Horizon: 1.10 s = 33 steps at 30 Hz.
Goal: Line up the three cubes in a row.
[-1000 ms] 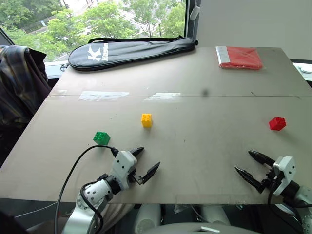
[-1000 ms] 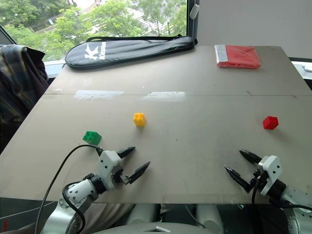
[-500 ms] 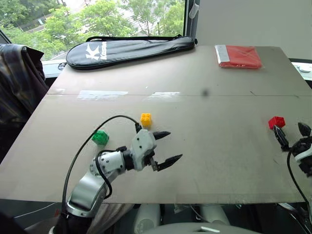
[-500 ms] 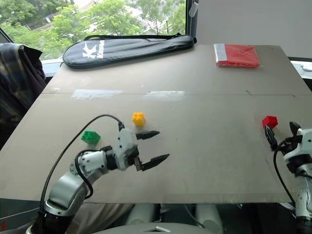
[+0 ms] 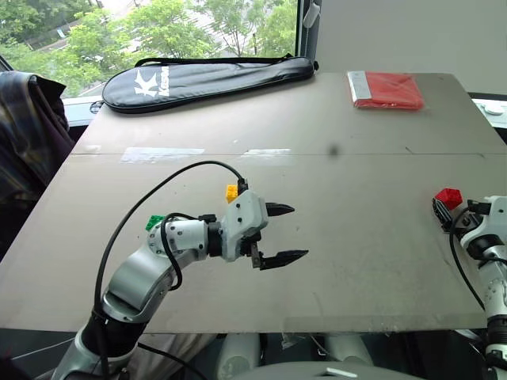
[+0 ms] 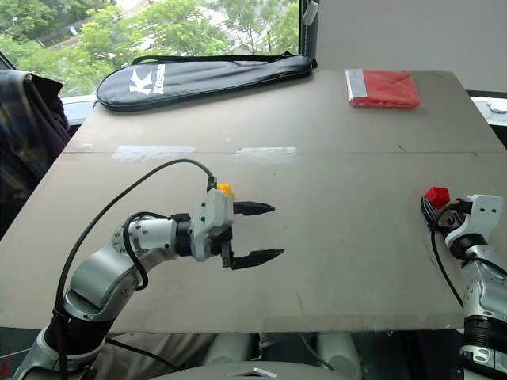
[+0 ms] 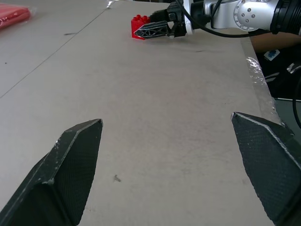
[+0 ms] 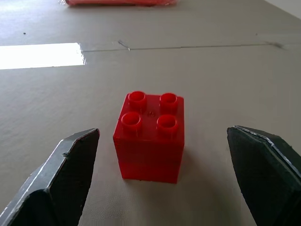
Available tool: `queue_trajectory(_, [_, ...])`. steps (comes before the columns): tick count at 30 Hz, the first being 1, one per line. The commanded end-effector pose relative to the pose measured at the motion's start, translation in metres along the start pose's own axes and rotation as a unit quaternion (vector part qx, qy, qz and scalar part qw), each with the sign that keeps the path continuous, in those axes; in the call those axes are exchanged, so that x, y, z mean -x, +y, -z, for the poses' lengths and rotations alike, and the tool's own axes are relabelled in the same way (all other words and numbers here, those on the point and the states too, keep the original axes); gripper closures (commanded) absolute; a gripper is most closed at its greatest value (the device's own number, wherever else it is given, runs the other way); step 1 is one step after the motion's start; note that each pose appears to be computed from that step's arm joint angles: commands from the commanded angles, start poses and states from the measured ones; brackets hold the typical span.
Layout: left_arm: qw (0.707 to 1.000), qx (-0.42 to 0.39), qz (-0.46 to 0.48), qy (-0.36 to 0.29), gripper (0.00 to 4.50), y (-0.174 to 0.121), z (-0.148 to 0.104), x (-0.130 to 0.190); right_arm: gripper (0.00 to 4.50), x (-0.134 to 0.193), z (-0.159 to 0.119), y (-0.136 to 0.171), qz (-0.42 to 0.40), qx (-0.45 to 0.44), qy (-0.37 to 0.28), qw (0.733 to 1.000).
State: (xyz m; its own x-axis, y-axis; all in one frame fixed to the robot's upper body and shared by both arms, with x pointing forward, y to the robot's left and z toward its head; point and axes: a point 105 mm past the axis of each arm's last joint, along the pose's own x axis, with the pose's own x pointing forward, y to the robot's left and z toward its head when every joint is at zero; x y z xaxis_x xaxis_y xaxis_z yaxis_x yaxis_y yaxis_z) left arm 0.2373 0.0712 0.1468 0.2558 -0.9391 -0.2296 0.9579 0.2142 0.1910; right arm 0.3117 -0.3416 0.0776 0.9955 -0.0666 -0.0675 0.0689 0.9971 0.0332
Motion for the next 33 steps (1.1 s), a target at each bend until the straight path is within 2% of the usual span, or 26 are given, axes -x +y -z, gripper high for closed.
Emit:
queue_trajectory(1, [1.000,-0.022,0.004,-0.008,0.02,-0.004,-0.007,0.002,0.00,-0.003,-0.016,-0.001,0.001,0.006,-0.032,0.999])
queue_trajectory(4, [1.000,-0.021,-0.006,-0.010,0.00,-0.002,-0.005,0.002,0.83,-0.006,-0.016,0.000,-0.003,0.011,-0.034,0.999])
queue_trajectory(7, [1.000,-0.018,-0.006,-0.008,0.00,-0.004,-0.002,0.003,2.35,-0.008,-0.016,0.001,-0.003,0.010,-0.036,0.999])
queue_trajectory(8, [1.000,-0.018,-0.007,-0.008,0.00,-0.004,-0.001,0.003,2.35,-0.008,-0.016,0.001,-0.004,0.010,-0.036,0.999])
queue_trajectory(9, [1.000,-0.017,-0.008,-0.008,0.00,-0.004,0.000,0.003,2.98,-0.009,-0.016,0.002,-0.004,0.010,-0.036,0.999])
queue_trajectory(10, [1.000,-0.016,-0.008,-0.007,0.00,-0.004,0.001,0.004,3.22,-0.008,-0.016,0.003,-0.009,0.012,-0.035,0.999])
queue_trajectory(13, [1.000,-0.016,-0.010,-0.005,0.00,-0.005,0.004,0.005,3.22,-0.007,-0.021,0.017,-0.054,0.023,-0.042,0.997])
queue_trajectory(18, [1.000,-0.015,-0.010,-0.003,0.00,-0.005,0.006,0.007,3.22,0.003,-0.030,0.062,-0.227,0.029,-0.052,0.972])
queue_trajectory(21, [1.000,-0.017,-0.003,0.002,0.00,-0.007,0.008,0.011,3.22,0.019,-0.022,0.095,-0.388,0.071,-0.030,0.918])
queue_trajectory(24, [1.000,-0.019,0.003,0.004,0.00,-0.008,0.008,0.015,3.22,0.031,-0.015,0.112,-0.493,0.099,-0.016,0.864])
queue_trajectory(26, [1.000,-0.021,0.007,0.008,0.00,-0.009,0.008,0.019,3.22,0.039,-0.009,0.121,-0.569,0.105,0.000,0.816])
queue_trajectory(31, [1.000,-0.020,0.011,0.018,0.00,-0.013,0.011,0.027,3.22,0.042,-0.010,0.134,-0.659,0.124,0.002,0.742])
queue_trajectory(33, [1.000,-0.019,0.009,0.020,0.00,-0.015,0.012,0.029,3.22,0.040,-0.010,0.140,-0.678,0.139,0.015,0.722])
